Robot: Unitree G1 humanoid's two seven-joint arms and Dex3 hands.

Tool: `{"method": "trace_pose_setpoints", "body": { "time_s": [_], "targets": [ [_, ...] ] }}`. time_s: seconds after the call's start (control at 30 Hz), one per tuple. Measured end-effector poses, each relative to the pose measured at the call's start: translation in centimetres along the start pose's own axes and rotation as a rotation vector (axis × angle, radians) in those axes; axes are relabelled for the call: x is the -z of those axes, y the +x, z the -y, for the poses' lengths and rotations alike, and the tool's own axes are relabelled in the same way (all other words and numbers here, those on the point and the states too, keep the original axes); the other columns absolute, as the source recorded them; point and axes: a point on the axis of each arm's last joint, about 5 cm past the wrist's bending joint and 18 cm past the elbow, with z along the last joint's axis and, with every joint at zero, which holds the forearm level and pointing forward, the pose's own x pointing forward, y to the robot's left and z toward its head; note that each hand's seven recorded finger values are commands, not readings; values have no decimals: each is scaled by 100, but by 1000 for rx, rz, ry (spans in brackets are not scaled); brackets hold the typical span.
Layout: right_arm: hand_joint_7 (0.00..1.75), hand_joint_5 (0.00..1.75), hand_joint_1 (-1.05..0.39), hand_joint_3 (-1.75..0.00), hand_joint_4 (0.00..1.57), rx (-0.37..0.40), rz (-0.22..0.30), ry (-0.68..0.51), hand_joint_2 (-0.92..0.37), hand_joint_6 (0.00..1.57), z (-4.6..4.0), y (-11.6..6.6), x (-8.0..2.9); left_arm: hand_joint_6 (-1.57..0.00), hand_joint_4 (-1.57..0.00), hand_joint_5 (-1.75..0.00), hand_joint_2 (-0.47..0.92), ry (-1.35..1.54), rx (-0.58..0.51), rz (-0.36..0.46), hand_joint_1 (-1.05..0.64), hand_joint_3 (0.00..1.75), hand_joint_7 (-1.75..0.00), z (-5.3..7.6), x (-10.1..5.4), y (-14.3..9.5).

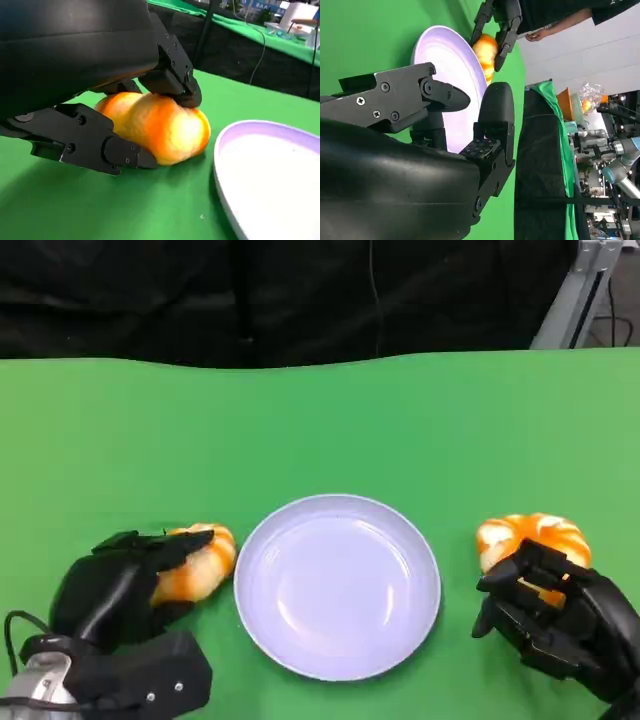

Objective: Grasp the bread from the table and place it into the plate.

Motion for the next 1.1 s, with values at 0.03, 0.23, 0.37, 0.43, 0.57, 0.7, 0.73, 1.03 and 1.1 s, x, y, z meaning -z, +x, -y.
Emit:
{"method": "trace_pose_setpoints", "body": {
  "time_s": [0.03, 0.23, 0.37, 0.43, 0.57, 0.7, 0.73, 1.03, 1.1],
  "targets": [
    [118, 164, 1, -58, 53, 0, 0, 0, -84, 61, 0, 0, 0, -76, -41, -138, 92, -3, -4, 0, -9, 43, -60, 1, 0, 1],
    [119, 164, -1, -57, 53, 0, 0, 0, -84, 60, 0, 0, 0, -57, -38, -151, 92, -16, -29, 4, -11, 46, -102, 22, -1, -6],
    [119, 164, 0, -57, 52, 0, 0, 0, -84, 60, 0, 0, 0, -41, -26, -169, 92, -20, -35, 2, -9, 49, -130, 33, -4, -8],
    [119, 164, -1, -57, 53, 0, 0, 0, -84, 60, 0, 0, 1, -37, -24, -173, 92, -20, -41, 1, -8, 48, -138, 36, -9, -6],
    [118, 164, -1, -56, 53, 1, 0, 0, -84, 60, 0, 0, 1, -37, -26, -174, 92, -18, -72, -11, -7, 47, -141, 51, -13, -14],
    [118, 163, -1, -56, 53, 4, 0, 0, -84, 60, -1, 0, 1, -37, -26, -174, 92, -17, -87, -14, -7, 47, -141, 52, -10, -17],
    [118, 163, -1, -56, 53, 4, -1, 0, -84, 60, -1, 0, 1, -37, -26, -174, 92, -17, -89, -14, -7, 47, -141, 52, -10, -17],
    [118, 165, -1, -56, 52, 0, -1, 0, -85, 60, -4, 3, 3, -32, -22, -170, 92, 72, -216, 32, -5, 45, -138, -51, -71, -17],
    [118, 165, -1, -55, 52, -2, -1, 0, -85, 60, -4, 2, 3, -32, -22, -170, 92, 81, -229, 41, -5, 45, -138, -73, -88, -12]
  ]
}}
